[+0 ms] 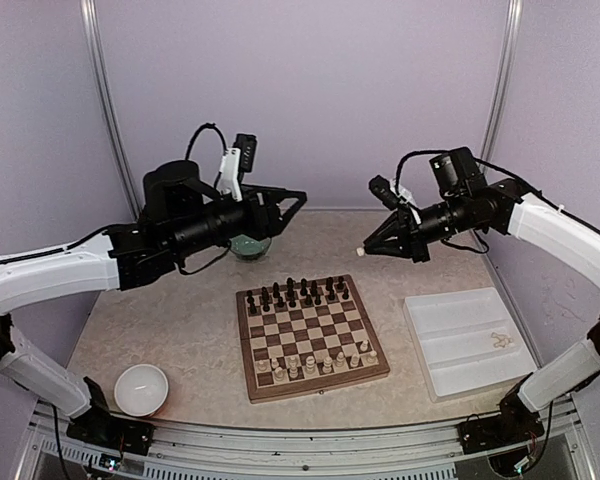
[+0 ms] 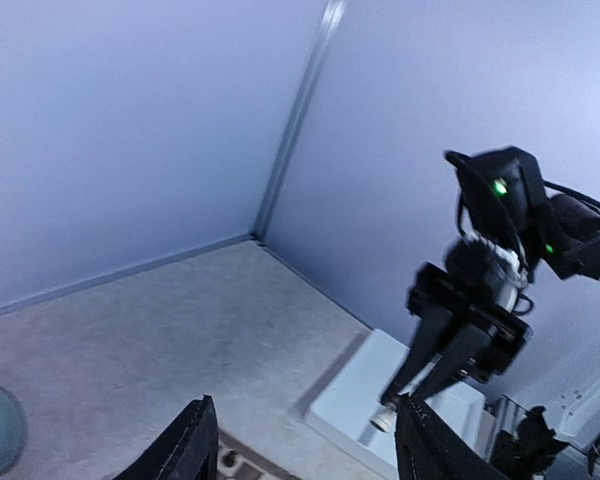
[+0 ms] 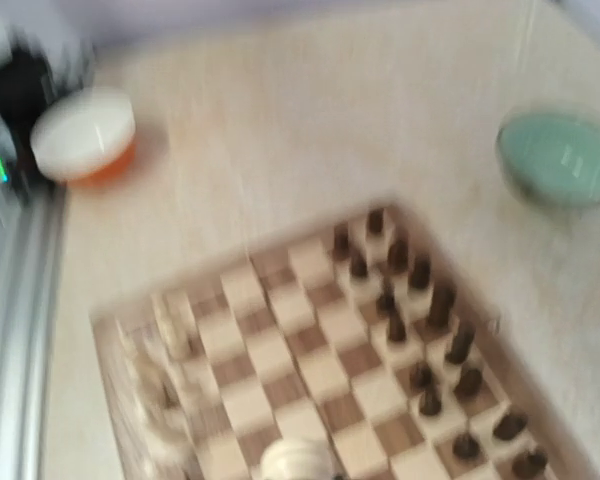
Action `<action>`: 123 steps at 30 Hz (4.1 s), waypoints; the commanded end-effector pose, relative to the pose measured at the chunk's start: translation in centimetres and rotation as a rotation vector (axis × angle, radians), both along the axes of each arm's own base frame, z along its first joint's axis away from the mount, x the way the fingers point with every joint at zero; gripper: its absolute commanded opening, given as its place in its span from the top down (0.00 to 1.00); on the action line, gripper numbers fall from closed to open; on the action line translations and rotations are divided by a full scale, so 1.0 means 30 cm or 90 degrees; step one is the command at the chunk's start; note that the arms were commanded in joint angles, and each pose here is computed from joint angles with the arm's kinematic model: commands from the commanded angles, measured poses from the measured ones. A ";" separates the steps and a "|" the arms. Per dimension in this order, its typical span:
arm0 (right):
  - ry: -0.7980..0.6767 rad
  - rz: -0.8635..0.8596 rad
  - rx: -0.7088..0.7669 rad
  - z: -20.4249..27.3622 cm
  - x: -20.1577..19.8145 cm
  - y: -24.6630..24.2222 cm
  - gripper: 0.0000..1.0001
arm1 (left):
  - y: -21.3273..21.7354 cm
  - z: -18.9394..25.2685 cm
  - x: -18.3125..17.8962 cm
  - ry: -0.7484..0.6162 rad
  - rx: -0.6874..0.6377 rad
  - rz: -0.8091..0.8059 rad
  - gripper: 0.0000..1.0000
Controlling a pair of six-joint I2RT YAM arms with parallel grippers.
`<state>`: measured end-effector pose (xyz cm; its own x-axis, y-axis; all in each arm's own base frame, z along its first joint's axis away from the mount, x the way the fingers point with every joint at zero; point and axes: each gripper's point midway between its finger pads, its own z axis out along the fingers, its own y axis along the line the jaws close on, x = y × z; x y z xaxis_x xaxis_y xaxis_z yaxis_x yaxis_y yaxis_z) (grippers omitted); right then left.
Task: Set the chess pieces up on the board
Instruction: Pass from the left arm to the right, then place the pawn at g2, then pick up the chess pile from the storage box.
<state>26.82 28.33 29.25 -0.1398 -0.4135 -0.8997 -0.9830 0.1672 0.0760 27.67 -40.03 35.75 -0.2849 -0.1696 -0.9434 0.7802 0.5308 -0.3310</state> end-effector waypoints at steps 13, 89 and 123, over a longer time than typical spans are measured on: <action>0.025 0.126 -0.460 -0.553 -0.066 0.120 1.00 | 0.622 -0.128 0.144 -0.040 0.181 0.302 0.33; 0.107 0.219 -0.591 -0.773 -0.201 0.132 0.81 | 0.570 -0.197 0.145 -0.002 0.222 0.255 0.34; 0.122 -0.141 -0.470 -0.561 -0.025 -0.677 0.68 | 0.103 -0.242 0.157 -0.017 0.211 0.063 0.37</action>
